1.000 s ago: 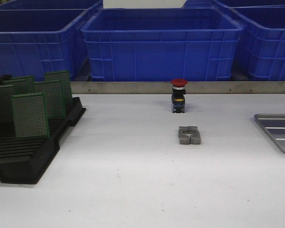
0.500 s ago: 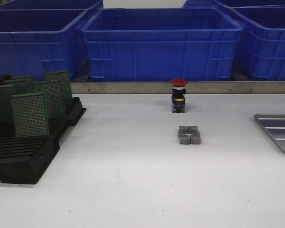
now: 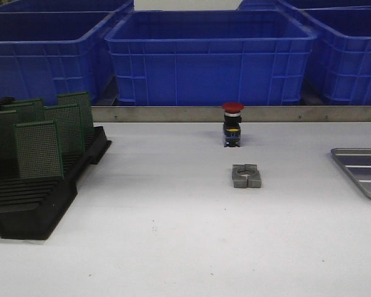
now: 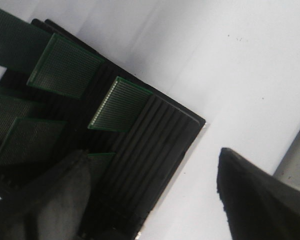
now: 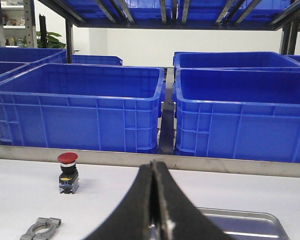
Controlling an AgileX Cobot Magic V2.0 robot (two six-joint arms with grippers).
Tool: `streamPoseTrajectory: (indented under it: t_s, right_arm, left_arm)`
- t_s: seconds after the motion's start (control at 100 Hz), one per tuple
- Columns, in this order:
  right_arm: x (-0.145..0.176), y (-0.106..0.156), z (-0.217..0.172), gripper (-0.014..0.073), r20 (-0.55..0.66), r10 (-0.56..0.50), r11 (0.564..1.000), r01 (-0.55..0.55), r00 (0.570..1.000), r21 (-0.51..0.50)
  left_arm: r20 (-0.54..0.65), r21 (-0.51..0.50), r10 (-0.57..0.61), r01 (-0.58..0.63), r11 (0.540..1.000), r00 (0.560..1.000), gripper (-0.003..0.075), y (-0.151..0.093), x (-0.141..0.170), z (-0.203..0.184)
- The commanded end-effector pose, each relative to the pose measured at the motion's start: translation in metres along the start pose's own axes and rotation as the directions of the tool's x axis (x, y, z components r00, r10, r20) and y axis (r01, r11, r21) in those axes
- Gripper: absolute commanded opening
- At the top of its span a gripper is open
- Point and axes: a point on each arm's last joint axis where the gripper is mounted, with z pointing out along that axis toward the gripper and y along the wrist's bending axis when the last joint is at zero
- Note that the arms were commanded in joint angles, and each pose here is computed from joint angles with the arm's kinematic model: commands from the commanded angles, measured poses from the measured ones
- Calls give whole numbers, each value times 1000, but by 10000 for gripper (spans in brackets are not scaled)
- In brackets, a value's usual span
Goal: Place circuit board on tray
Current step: 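Lower the left gripper onto a green circuit board in the black rack and grasp it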
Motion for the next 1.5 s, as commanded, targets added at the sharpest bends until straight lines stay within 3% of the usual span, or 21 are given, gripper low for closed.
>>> streamPoseTrajectory:
  t_s: [0.0, 0.14, 0.3, 1.03, 1.49]
  right_arm:
    - [-14, 1, -3, -69, 121, -17, 1000, 17, 993, -6]
    - [-14, 1, -3, -69, 121, -17, 1000, 17, 993, -6]
    - [-14, 1, -3, -69, 121, -17, 1000, 17, 993, -6]
    - [-14, 1, -3, -69, 121, -17, 1000, 17, 993, -6]
    - [-14, 1, -3, -69, 121, -17, 1000, 17, 993, -6]
  left_arm:
    - [50, -21, 158, -157, 987, 986, 494, 4, -9, -9]
    - [37, -7, 294, -294, 956, 955, 494, 13, -11, 6]
    - [27, 11, 328, -329, 944, 944, 494, 22, -11, 23]
    - [-2, 14, 327, -327, 945, 945, 494, 60, -10, 91]
    - [-36, 130, 300, -293, 947, 953, 494, 65, 1, 130]
